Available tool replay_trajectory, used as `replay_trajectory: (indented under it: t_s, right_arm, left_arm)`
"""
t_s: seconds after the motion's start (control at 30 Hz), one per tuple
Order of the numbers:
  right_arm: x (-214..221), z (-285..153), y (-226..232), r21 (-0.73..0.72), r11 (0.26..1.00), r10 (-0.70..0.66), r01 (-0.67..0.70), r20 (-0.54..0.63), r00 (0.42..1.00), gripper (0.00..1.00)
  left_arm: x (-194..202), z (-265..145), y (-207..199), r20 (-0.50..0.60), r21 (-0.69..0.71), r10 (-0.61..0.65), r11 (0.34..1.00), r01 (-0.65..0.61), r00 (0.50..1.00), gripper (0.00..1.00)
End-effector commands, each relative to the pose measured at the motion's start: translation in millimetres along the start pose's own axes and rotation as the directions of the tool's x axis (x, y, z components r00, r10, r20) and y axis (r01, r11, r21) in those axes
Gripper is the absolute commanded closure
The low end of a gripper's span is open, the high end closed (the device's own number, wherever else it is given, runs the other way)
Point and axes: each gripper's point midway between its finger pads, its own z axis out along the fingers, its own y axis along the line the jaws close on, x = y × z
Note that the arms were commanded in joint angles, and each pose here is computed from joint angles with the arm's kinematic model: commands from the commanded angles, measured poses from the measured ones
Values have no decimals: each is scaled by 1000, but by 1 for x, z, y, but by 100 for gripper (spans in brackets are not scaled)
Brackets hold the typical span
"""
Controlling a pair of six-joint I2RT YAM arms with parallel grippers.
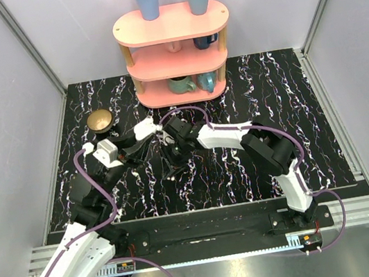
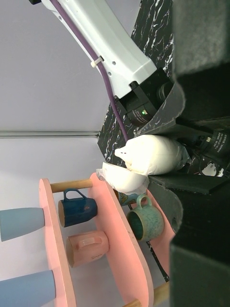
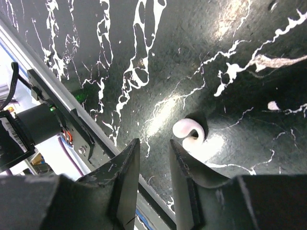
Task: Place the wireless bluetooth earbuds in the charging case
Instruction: Pick up the left earbud from the center of the board.
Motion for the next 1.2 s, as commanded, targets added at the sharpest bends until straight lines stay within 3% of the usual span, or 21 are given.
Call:
replay_trajectory:
  t_s: [0.0, 0.6, 1.17]
  right_arm:
    - [-6, 8, -4, 46, 999, 4, -5, 14, 1000, 62]
    - [6, -2, -31, 170, 985, 8, -14, 36, 999, 62]
    - [-11, -36, -54, 178, 981, 60, -80, 111, 992, 66]
  left_arm:
    - [-31, 0, 3, 84, -23, 23, 1000, -21, 996, 100]
    - [-30, -3, 4, 84, -37, 18, 999, -15, 996, 100]
    - [-26, -5, 5, 82, -44, 14, 999, -11, 997, 100]
